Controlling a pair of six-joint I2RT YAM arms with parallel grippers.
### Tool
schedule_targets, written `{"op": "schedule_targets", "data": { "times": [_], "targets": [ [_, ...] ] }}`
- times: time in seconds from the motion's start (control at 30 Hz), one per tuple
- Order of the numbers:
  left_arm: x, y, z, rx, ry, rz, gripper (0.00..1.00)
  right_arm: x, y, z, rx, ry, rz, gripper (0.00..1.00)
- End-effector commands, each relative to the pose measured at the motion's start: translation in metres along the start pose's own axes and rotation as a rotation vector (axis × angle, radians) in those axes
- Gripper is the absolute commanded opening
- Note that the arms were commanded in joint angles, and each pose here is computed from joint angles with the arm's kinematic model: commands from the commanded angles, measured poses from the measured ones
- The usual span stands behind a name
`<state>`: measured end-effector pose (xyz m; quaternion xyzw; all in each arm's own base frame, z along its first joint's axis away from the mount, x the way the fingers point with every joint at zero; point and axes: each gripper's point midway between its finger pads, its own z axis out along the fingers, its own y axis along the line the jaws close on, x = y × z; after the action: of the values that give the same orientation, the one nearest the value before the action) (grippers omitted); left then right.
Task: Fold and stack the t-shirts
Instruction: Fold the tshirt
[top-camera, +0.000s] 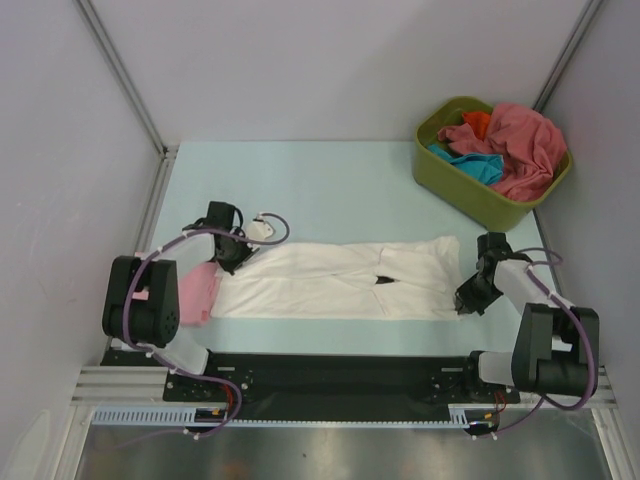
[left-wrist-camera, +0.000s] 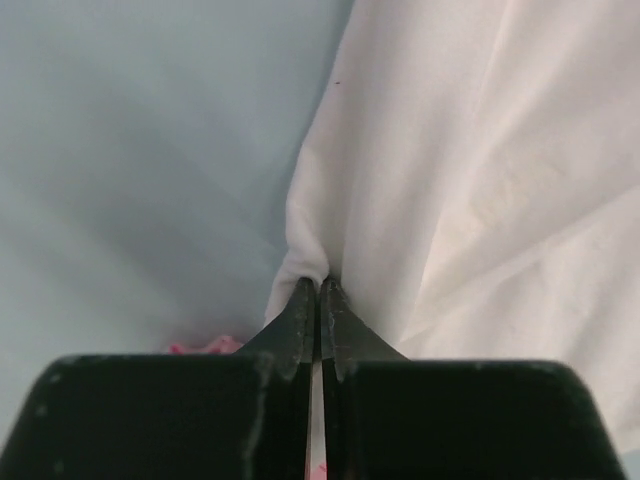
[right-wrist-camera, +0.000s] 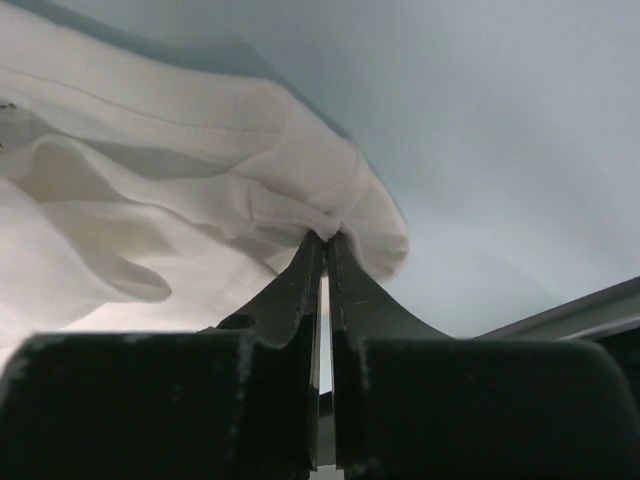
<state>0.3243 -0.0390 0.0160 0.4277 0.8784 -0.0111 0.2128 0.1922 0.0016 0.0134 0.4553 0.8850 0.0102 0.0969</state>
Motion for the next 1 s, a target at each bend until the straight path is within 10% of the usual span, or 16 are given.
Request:
{"op": "schedule_targets", "data": {
  "times": [0.0,0.63,0.97],
  "targets": [
    [0.035,-0.051,-0.013,0.164,0.078,0.004,0.00,-0.058,0.056,0.011,-0.150,-0.182,-0.043,0.00],
    [0.100,-0.141,-0.065,0.445,0.110,-0.108,0.00,-0.071,0.292,0.011,-0.366,-0.232,-0.473,0.00],
    [0.062,-0.147,-0.071,0.547,-0.016,-0.068,0.04,-0.062,0.399,0.048,-0.405,-0.192,-0.594,0.00]
  ]
}}
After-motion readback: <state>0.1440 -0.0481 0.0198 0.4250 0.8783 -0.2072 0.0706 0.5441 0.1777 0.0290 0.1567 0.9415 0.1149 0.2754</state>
